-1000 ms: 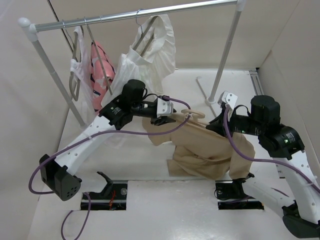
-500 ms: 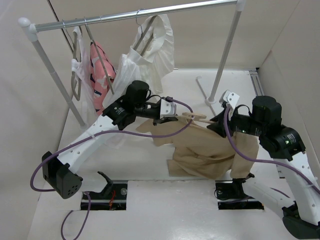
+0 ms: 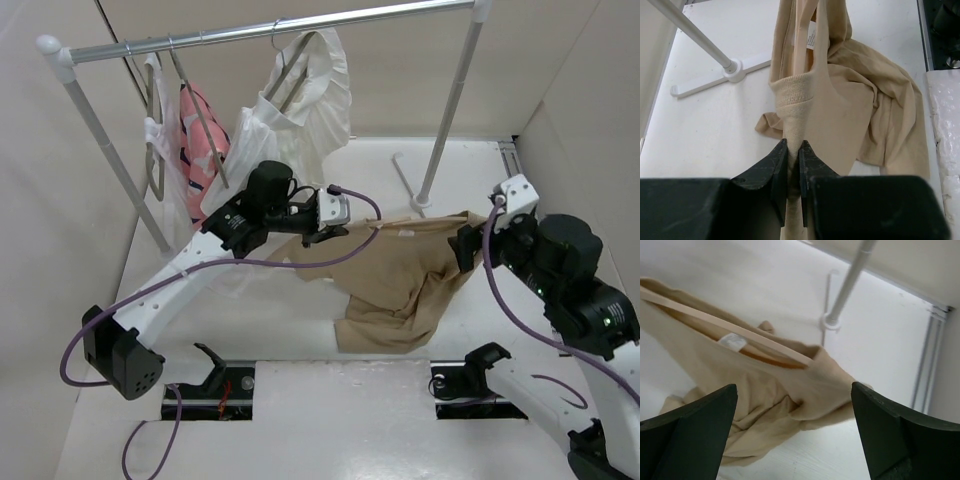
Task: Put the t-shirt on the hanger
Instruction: Place tshirt on hanger
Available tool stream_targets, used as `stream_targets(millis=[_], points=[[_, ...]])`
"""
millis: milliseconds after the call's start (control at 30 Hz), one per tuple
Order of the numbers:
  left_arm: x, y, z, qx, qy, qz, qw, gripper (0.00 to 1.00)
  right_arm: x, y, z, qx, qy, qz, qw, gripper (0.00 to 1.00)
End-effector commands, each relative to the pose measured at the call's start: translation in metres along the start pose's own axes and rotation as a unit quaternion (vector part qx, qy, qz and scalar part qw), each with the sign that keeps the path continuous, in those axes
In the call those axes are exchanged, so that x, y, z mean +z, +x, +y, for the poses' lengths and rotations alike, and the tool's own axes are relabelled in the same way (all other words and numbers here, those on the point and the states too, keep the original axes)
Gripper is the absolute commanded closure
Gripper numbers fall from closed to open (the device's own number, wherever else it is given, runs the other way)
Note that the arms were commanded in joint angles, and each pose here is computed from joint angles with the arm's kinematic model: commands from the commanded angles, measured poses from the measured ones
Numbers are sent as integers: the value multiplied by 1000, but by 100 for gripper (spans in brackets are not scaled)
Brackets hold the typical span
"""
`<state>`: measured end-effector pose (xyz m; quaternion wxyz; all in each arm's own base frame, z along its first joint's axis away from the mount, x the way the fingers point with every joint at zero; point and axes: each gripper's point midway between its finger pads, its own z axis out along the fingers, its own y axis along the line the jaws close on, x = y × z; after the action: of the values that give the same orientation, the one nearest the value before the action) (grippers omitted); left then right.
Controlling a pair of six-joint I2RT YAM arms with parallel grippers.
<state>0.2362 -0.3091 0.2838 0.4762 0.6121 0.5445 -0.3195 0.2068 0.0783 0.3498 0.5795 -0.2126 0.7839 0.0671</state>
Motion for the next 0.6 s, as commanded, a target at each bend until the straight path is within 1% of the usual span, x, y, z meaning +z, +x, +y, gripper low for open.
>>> stream_targets(millis=[0, 67, 133, 167, 200, 233, 267, 300, 367, 433, 467, 567], points=[[-18, -31, 7, 28, -31, -40, 998, 100, -18, 9, -32, 42, 102, 0, 994, 0], [-18, -29, 7, 29, -29, -37, 998, 100, -17, 27, -31, 39, 106, 20, 993, 0], [-18, -27, 3, 37, -21, -35, 998, 100, -17, 29, -27, 27, 90, 20, 995, 0], [-19, -30, 3, 47, -16, -37, 998, 100, -15, 24, -22, 13, 73, 6, 997, 0], [-19, -25, -3, 49, -4, -31, 998, 100, -14, 19, -18, -29, 52, -3, 998, 0], [-18, -25, -10, 59, 16, -35, 998, 100, -14, 13, -7, -51, 15, -14, 999, 0], [-19, -28, -11, 81, 23, -39, 996, 100, -17, 7, -6, -69, 7, -24, 997, 0], [-20, -31, -13, 86, 28, -42, 995, 100, -19, 0, -8, -100, 2, -23, 995, 0], [-22, -32, -20, 95, 48, -44, 993, 100, -19, -6, 3, -141, -41, -23, 989, 0], [-21, -34, -19, 101, 51, -47, 992, 100, -10, -1, 9, -173, -73, 8, 982, 1], [-21, -34, -21, 101, 55, -50, 992, 100, -5, 7, 10, -172, -80, 29, 981, 3], [-22, -37, -18, 105, 49, -49, 992, 100, 2, 7, 17, -178, -106, 42, 977, 6]])
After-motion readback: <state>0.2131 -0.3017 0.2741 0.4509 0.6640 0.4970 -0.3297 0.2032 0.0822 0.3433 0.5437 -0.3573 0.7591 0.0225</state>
